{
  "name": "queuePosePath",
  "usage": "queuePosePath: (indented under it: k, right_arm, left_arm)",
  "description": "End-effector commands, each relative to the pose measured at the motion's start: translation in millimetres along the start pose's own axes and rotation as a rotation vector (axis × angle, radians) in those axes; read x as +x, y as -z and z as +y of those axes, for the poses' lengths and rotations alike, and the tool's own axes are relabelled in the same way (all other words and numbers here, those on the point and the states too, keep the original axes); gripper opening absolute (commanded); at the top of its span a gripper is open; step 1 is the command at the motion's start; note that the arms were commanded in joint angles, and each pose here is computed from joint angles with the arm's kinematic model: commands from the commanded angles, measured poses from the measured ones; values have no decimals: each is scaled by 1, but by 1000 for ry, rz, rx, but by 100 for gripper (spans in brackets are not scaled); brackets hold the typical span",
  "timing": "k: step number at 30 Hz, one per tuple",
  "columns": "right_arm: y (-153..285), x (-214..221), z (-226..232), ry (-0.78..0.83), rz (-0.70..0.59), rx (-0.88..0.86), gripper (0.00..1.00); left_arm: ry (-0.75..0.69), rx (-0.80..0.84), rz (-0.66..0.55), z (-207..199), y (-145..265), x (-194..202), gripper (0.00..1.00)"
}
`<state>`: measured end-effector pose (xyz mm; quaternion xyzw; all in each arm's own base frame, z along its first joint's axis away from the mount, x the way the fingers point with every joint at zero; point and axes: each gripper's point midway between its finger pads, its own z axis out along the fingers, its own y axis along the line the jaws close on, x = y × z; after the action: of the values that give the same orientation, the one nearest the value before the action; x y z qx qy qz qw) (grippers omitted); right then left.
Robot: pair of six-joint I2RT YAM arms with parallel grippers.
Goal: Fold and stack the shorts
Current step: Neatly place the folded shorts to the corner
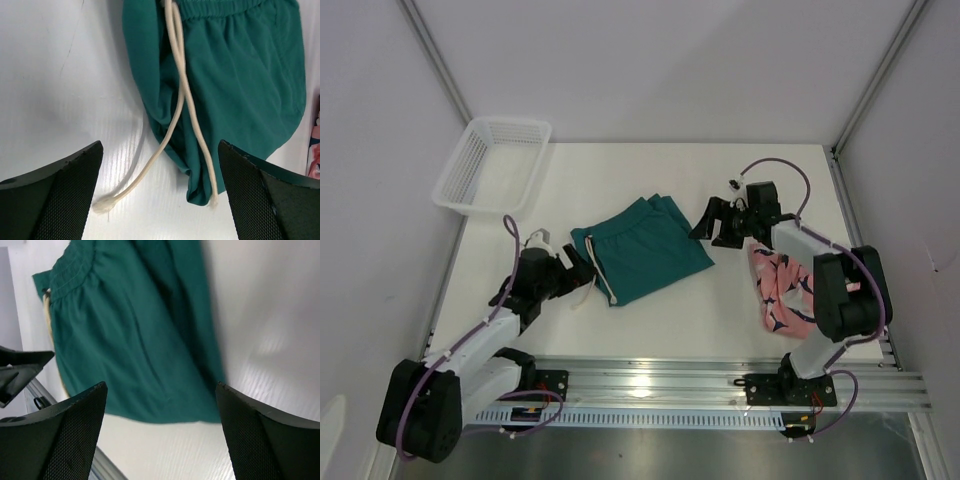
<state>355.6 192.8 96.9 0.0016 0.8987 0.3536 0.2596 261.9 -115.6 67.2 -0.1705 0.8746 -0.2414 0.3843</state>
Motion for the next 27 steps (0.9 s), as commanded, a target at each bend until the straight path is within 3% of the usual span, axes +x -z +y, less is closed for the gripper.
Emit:
queuePosePath:
  k: [1, 9, 16, 22, 27]
  right_arm:
    - [-15, -17, 0, 63, 26, -102, 90]
    - [-55, -32, -8, 80, 88, -212, 97]
    - [-83, -24, -22, 80, 135, -154, 98]
    - [-95, -11, -26, 76, 172, -143, 81]
    - [-100, -4, -25, 90, 187, -128, 75]
  left_arm:
    - [71, 73, -63, -10, -9, -9, 98]
    - [93, 33, -66, 2, -31, -4, 99]
    - [101, 103, -82, -11, -44, -10, 99]
    - [105, 122, -39, -21, -59, -5, 98]
    - [106, 106, -24, -19, -68, 2, 95]
